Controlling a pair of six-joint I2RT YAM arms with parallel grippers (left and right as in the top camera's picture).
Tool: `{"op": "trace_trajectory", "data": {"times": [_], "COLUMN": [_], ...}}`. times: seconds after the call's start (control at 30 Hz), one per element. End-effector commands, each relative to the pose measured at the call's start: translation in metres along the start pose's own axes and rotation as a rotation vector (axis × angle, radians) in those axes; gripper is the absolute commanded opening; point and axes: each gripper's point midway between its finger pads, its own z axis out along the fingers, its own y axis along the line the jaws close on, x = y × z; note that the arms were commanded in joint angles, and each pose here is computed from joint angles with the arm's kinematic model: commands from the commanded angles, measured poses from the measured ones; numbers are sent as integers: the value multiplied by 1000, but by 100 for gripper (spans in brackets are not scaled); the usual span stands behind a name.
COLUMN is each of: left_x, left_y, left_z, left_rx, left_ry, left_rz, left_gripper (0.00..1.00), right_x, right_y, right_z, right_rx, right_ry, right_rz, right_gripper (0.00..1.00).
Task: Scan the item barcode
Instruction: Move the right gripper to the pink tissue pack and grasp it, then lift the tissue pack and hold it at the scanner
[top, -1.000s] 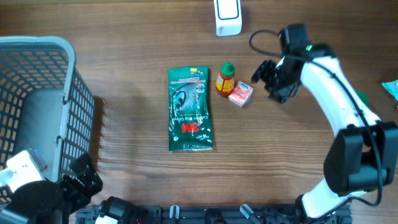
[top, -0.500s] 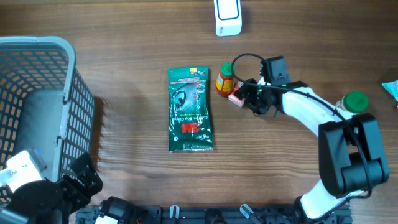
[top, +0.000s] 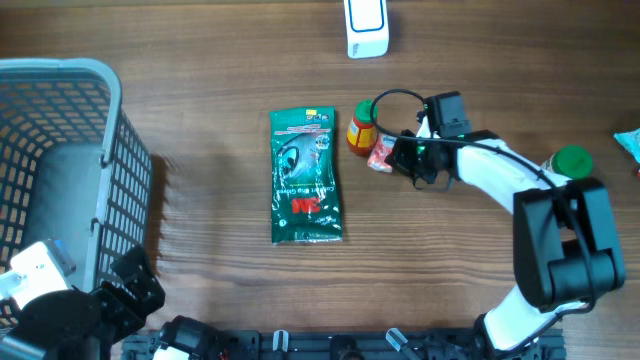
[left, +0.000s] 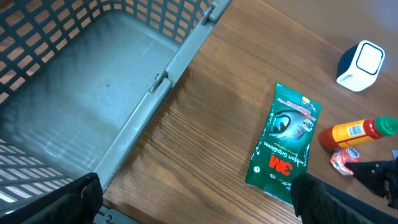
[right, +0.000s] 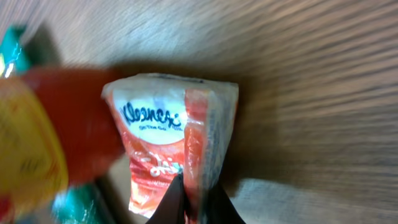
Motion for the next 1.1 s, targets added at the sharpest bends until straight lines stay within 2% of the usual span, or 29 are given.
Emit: {"op": "trace_trajectory", "data": {"times": [0.0, 0.13, 0.23, 0.43, 0.8, 0.87, 0.93, 1.0, 1.07], "left_x": [-1, -1, -1, -1, -1, -1, -1, -1, -1], "left_y": [1, 1, 1, 1, 1, 1, 1, 1, 1], "left_z": [-1, -1, -1, -1, -1, -1, -1, -1, -1], "left_rx": [-6, -6, -6, -6, -6, -6, -6, -6, -6], "left_ry": [-7, -7, -7, -7, -7, -7, -7, -7, -7], "left_rz": [-17, -17, -17, -17, -17, -17, -17, -17, -17], "left_gripper": [100, 100, 100, 100, 100, 100, 100, 100, 100], "right_x": [26, 47, 64, 99, 99, 87, 65, 31, -7], "right_y": [34, 34, 28, 38, 41, 41, 31, 6, -19], "right_z": [-42, -86, -97, -124, -128, -125, -110, -88, -78], "right_rx": [-394, -634, -667, -811, -824, -781, -646, -400, -169], "right_ry": [159, 206, 236, 236, 211, 205, 218, 192, 101], "right_rz": [-257, -328, -359, -540, -622, -633, -574, -451, -347], "right_gripper": [5, 5, 5, 5, 5, 5, 5, 5, 5]}}
